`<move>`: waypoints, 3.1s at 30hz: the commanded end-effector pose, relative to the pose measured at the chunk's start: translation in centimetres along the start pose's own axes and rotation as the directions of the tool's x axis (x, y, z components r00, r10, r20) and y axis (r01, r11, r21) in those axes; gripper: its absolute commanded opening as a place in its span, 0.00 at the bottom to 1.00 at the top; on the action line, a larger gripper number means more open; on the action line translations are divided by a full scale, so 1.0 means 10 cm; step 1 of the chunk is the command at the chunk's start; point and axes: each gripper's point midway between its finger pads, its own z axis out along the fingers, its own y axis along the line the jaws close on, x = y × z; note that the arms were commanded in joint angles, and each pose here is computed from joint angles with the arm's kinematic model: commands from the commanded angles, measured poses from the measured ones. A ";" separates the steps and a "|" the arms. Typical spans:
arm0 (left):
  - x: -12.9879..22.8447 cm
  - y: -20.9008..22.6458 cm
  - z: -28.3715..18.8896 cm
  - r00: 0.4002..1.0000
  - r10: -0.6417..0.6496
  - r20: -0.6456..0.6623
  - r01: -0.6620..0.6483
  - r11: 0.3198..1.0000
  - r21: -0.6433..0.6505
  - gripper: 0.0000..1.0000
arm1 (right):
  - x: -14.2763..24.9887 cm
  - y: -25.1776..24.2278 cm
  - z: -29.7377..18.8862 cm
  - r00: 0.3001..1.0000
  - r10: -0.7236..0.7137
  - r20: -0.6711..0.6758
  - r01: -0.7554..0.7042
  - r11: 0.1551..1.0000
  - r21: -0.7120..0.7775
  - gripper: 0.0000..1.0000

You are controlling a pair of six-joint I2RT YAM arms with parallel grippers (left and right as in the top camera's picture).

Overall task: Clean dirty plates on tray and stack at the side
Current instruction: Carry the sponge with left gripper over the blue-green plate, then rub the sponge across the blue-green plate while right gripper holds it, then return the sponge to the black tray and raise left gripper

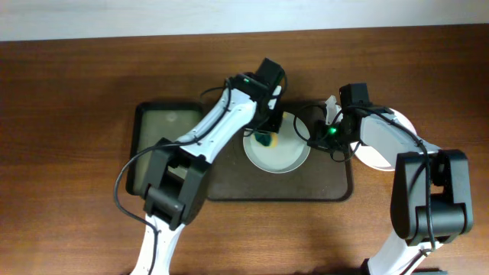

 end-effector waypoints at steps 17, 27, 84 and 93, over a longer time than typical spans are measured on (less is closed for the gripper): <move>0.09 0.31 0.35 1.000 -0.029 -0.012 0.025 0.973 -0.228 0.00 | -0.04 0.04 -0.02 1.000 -0.015 0.009 0.015 1.000 -0.011 0.04; 0.30 0.28 0.73 0.995 -0.022 -0.102 -0.001 0.975 -0.220 0.00 | -0.04 0.04 -0.02 1.000 -0.016 0.009 0.016 1.000 -0.011 0.04; 0.65 2.52 -1.21 0.879 -0.475 -0.043 0.427 0.824 -0.371 0.69 | -0.04 0.16 0.03 0.997 -0.081 0.013 0.082 0.996 -0.020 0.04; 0.46 2.44 -2.90 0.796 -0.415 0.440 0.547 0.804 -0.232 1.00 | 0.01 0.16 0.04 0.997 -0.076 -0.005 0.076 0.997 -0.014 0.17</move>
